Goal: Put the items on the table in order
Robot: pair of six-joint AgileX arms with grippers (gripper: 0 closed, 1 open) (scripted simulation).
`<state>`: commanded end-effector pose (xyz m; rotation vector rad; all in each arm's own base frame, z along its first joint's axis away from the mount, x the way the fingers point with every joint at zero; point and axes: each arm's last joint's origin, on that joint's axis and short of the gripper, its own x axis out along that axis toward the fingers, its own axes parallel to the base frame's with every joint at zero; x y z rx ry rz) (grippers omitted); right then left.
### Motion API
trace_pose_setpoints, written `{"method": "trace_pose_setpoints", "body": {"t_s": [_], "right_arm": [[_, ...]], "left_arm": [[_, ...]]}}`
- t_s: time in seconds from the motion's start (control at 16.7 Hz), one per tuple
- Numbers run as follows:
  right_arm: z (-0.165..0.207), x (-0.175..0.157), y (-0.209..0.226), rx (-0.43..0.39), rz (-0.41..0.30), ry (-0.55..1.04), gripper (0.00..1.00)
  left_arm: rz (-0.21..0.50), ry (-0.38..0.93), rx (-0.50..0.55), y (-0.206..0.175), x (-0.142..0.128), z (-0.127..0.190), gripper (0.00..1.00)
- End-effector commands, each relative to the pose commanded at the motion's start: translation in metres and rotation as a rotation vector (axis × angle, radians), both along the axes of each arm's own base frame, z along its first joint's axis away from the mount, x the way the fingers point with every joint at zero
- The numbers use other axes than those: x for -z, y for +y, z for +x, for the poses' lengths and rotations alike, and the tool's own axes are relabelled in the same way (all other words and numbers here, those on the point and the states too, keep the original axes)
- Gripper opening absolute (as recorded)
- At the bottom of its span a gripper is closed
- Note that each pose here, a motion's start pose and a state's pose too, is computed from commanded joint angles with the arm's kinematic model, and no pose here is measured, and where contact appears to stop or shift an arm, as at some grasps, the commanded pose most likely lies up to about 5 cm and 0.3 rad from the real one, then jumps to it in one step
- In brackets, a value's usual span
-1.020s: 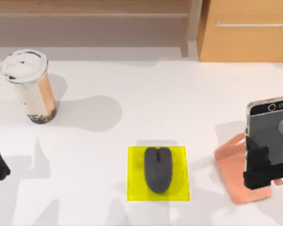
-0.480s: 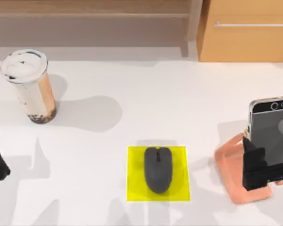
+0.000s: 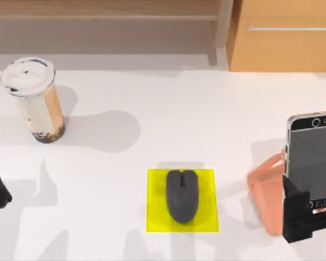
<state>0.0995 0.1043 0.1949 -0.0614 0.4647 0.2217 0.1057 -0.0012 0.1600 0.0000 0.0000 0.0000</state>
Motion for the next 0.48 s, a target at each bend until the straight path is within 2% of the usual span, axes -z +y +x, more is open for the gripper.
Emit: {"method": "trace_pose_setpoints", "body": {"t_s": [0.3, 0.48], "right_arm": [[-0.0007, -0.0009, -0.0002, 0.002, 0.002, -0.002, 1.00], [0.0025, -0.0072, -0.0077, 0.006, 0.050, -0.040, 1.00]], "left_arm": [[0.000, 0.000, 0.000, 0.0000, 0.0000, 0.0000, 1.00], [0.000, 0.000, 0.000, 0.0000, 0.0000, 0.0000, 1.00]]}}
